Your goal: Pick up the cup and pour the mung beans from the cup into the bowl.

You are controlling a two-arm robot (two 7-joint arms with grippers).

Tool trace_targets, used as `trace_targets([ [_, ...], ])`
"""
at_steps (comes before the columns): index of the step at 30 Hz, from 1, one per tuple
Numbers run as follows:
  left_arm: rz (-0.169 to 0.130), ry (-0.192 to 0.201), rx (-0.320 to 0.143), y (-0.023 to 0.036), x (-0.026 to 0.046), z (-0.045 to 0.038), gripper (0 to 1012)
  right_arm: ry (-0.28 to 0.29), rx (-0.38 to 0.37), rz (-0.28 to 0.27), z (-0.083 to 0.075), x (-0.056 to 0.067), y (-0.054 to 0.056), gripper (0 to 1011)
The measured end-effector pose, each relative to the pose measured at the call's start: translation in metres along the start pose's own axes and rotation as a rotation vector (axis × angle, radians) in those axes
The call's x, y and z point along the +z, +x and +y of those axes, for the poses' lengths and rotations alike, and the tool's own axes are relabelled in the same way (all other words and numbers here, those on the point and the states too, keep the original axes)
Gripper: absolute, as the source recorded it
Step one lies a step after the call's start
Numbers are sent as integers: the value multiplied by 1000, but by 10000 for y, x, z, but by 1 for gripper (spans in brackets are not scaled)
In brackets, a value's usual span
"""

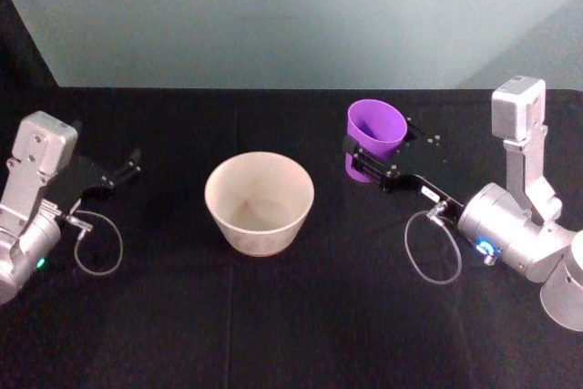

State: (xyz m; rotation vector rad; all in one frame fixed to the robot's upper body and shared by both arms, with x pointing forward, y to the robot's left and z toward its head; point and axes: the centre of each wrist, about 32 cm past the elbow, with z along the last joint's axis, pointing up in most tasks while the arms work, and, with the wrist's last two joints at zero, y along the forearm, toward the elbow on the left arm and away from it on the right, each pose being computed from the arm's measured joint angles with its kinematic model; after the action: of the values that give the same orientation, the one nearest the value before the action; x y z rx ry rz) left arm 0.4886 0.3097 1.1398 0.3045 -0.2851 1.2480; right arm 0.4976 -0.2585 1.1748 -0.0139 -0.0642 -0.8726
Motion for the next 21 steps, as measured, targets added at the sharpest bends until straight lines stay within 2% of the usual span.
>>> trace_targets([
  [21,0,0,0,0,0,0,1000,0,0,0,0,0,0,723],
])
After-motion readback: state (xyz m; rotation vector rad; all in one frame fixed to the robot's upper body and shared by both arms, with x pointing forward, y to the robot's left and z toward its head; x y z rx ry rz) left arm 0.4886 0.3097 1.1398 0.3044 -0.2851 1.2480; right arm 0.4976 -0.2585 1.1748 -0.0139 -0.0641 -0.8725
